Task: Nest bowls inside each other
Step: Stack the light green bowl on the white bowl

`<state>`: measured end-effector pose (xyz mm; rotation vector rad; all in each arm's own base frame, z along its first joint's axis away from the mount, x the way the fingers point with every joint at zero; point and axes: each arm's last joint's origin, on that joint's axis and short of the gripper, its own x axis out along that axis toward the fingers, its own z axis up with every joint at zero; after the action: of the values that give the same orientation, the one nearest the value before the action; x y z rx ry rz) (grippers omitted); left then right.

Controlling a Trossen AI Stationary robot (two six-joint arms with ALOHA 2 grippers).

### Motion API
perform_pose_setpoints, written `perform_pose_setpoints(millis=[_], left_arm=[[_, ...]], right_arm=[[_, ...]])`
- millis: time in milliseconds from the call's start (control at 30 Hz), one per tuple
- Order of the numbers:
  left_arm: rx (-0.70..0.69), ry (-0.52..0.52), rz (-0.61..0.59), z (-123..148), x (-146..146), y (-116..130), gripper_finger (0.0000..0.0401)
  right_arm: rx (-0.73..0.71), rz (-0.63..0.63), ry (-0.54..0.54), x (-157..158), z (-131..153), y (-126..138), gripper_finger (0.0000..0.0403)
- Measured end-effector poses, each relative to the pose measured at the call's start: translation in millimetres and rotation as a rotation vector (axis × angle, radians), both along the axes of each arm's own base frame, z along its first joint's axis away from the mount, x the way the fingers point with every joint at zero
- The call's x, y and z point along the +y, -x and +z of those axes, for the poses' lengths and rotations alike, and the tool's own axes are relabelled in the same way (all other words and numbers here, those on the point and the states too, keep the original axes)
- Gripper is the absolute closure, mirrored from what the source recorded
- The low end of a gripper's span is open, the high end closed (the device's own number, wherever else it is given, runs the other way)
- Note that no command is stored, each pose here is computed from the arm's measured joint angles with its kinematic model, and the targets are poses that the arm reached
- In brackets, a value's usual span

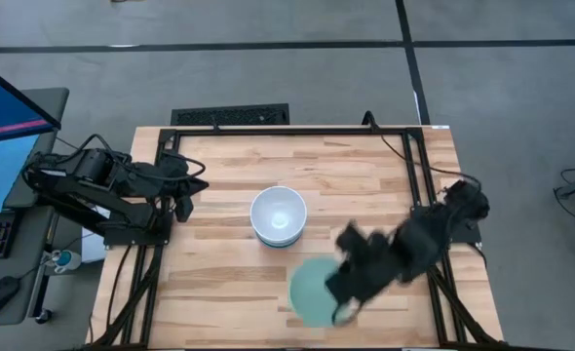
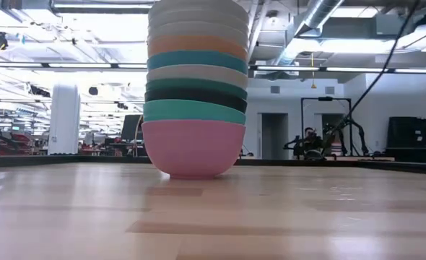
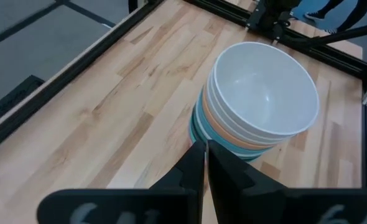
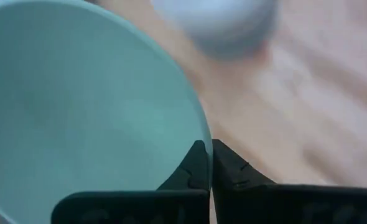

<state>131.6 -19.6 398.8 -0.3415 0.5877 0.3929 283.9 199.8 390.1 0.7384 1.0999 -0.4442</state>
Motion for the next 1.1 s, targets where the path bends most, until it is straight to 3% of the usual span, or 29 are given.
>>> perform_pose_setpoints(millis=[167, 367, 667, 767, 1100], left_arm=[[0.004, -0.027, -0.001, 0, 0, 0, 0.0392], [0.051, -0.029, -0.011, -3, 1, 3, 0.0392], [0.203, -0.013, 0.049, -15, 4, 14, 0.0392], [0.229, -0.014, 0.06, -16, 4, 14, 0.0392], [0.26, -0.032, 0.063, -19, 3, 10, 0.0392]], right_arm=[[-0.183, -0.058, 0.066, -53, 56, -4, 0.0392], [-0.225, -0.038, 0.144, -110, 65, -24, 0.0392], [-0.347, 0.002, 0.213, -157, 75, -46, 0.0392], [-0.4, 0.017, 0.171, -167, 73, -61, 0.0392], [-0.205, 0.033, 0.086, -182, 26, -98, 0.0393]])
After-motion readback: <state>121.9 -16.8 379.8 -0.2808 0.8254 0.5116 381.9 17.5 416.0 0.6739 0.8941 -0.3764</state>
